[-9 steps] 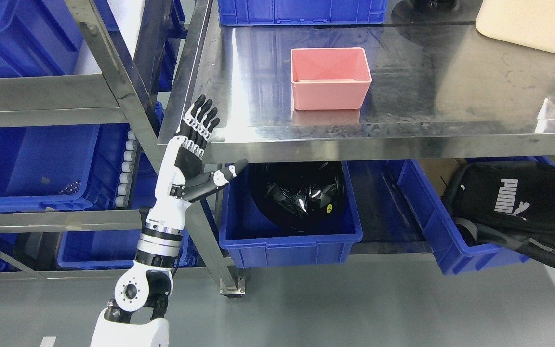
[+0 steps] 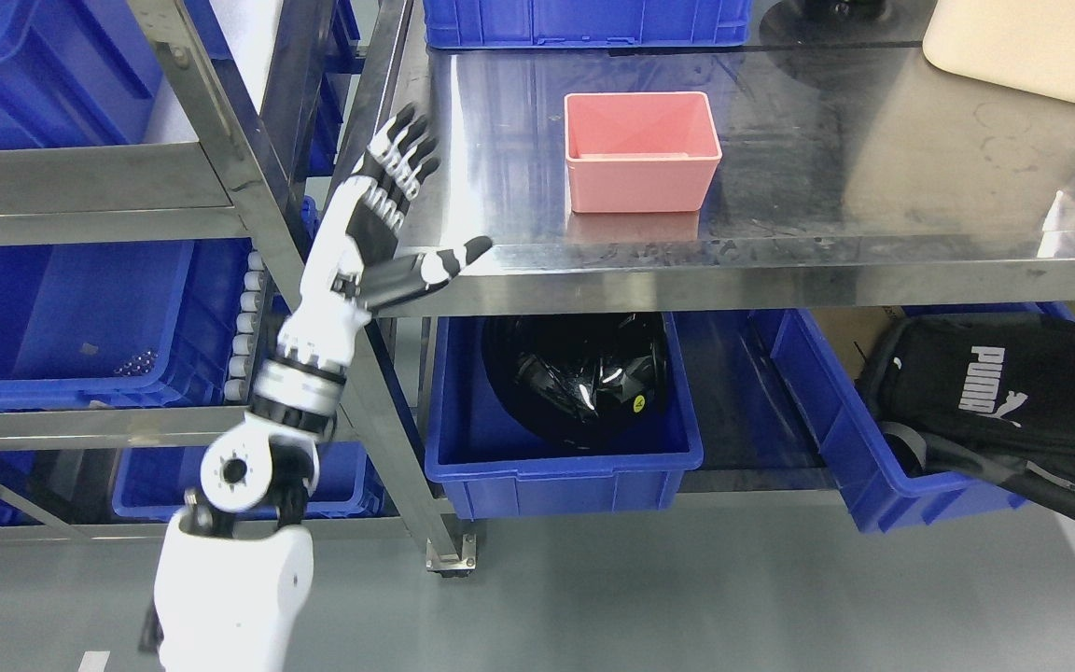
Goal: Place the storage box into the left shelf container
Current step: 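Raise the left hand up and over the steel shelf toward the pink box, then reach the left hand over the pink box and hook its far rim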
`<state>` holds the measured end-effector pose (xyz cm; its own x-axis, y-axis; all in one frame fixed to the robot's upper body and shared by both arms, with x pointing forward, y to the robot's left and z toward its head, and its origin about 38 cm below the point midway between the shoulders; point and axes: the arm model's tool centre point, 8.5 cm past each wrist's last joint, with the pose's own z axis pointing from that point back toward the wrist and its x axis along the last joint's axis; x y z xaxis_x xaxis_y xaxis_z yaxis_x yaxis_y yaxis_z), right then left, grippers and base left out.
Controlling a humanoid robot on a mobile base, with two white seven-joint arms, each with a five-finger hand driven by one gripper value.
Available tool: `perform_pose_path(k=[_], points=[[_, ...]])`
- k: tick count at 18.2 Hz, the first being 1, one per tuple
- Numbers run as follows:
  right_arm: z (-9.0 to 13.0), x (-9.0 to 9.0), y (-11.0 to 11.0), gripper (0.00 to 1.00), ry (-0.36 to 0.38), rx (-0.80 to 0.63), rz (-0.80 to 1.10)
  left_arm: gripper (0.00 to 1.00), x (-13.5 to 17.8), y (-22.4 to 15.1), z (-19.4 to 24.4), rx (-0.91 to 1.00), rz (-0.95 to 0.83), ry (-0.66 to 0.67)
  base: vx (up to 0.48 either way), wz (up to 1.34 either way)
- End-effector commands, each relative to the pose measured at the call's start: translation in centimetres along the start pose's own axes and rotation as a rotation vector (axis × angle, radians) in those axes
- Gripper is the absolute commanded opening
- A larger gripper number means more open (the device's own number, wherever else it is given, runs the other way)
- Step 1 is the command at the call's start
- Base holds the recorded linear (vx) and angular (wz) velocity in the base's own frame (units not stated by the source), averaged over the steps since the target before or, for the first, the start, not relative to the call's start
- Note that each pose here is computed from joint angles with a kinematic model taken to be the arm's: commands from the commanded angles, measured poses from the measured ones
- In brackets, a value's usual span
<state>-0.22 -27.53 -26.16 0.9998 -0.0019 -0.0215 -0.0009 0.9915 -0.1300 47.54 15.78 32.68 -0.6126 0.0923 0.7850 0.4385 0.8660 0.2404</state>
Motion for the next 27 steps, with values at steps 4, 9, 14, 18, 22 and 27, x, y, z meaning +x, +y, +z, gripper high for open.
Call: perform_pose_path(k=[4,9,14,18,22,27], points=[[-0.1,-0.2,-1.1,1.0,-0.005,-0.017,-0.003,0.98,3.6,4.1,-9.5,-0.337,-0.548,0.184,0.0,0.0],[-0.1,-0.2,-1.1,1.0,-0.005,-0.017,-0.003,0.98,2.8,2.4,-11.8,-0.582,-0.736,0.4,0.0,0.0],[-0.1,-0.2,-1.1,1.0,-0.005,-0.017,-0.003,0.97,0.2,-3.4,-15.2,-0.77,-0.657,0.505,0.0,0.0],[-0.1,-0.2,-1.1,1.0,-0.005,-0.017,-0.003,0.99,-3.0,-2.5,-14.5,-0.798,-0.692,0.635,0.0,0.0],[-0.1,-0.2,-1.1,1.0,-0.005,-0.017,-0.003,0.98,-3.5,-2.2,-14.5,-0.77,-0.728,0.607,0.0,0.0],[-0.1,-0.2,-1.1,1.0,-0.005,-0.017,-0.003,0.96,-3.0,-2.1,-15.5,-0.652,-0.795,0.493,0.0,0.0]])
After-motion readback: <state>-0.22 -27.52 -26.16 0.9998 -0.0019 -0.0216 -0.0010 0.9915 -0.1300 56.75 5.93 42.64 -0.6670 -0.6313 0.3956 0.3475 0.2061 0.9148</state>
